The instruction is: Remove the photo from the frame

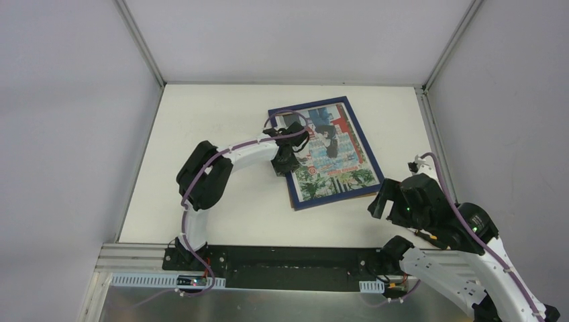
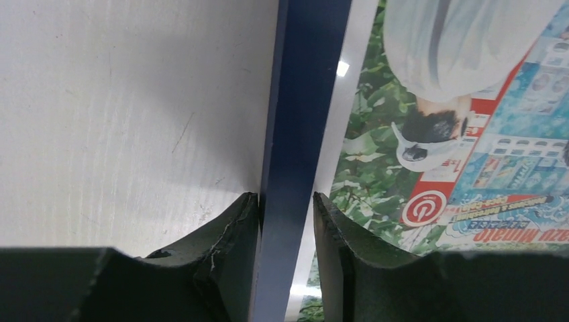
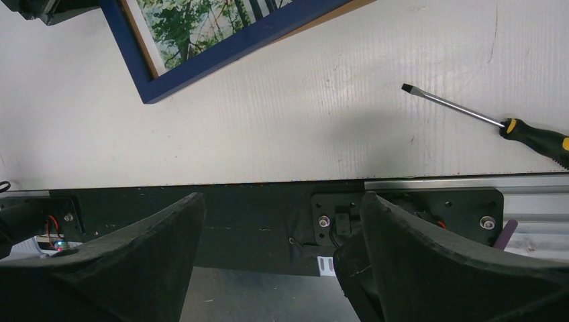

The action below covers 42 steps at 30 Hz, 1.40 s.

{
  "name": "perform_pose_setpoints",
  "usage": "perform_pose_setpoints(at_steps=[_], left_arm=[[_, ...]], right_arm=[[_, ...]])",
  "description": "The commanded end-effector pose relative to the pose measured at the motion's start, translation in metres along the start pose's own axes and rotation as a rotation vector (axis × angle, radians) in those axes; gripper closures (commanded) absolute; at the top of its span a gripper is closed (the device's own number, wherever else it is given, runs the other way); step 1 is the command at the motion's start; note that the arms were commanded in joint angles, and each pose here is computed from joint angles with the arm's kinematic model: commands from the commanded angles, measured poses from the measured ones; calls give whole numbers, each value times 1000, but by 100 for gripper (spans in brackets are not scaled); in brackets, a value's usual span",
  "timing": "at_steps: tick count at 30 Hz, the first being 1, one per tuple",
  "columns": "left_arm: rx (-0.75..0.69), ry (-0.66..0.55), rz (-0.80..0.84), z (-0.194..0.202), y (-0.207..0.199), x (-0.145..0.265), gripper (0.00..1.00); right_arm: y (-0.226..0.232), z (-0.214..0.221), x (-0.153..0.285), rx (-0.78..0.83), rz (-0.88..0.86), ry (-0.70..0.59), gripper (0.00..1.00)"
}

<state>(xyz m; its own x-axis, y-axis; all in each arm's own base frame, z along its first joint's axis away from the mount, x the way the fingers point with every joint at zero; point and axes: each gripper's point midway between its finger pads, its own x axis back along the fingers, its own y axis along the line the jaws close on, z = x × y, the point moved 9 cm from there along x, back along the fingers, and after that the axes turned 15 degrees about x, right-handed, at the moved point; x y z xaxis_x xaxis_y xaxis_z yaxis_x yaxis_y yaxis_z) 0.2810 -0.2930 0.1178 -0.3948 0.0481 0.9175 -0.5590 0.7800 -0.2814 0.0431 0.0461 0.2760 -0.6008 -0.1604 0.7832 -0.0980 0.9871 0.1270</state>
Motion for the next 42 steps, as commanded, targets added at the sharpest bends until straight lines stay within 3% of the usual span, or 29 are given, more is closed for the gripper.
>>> perform_pose_setpoints(at_steps=[1,7,11,21,27,34,39,42], left_arm=[[-6,0,-29,7,7,-8,67],[-68,25,14,5,-1,0,92],[-110,37,100,-2,-15,24,100],[-111,132,312,-18,-42,84,100],[-86,86,349,-49,-30,102,100],[-102,2,344,-87,7,117,100],[-80,-89,266,-113,66,122,100],[23,-134,202,-132,114,122,100]], right_arm=[[-3,-2,6,10,5,-17,13],[-1,-3,5,-6,3,-22,17],[0,-7,4,-23,5,-38,17],[1,-15,1,-50,51,-75,16],[4,-20,-3,-52,62,-79,15],[15,-29,-11,-50,54,-66,15],[23,-39,-16,-36,51,-66,14],[29,-46,-20,-19,44,-59,14]])
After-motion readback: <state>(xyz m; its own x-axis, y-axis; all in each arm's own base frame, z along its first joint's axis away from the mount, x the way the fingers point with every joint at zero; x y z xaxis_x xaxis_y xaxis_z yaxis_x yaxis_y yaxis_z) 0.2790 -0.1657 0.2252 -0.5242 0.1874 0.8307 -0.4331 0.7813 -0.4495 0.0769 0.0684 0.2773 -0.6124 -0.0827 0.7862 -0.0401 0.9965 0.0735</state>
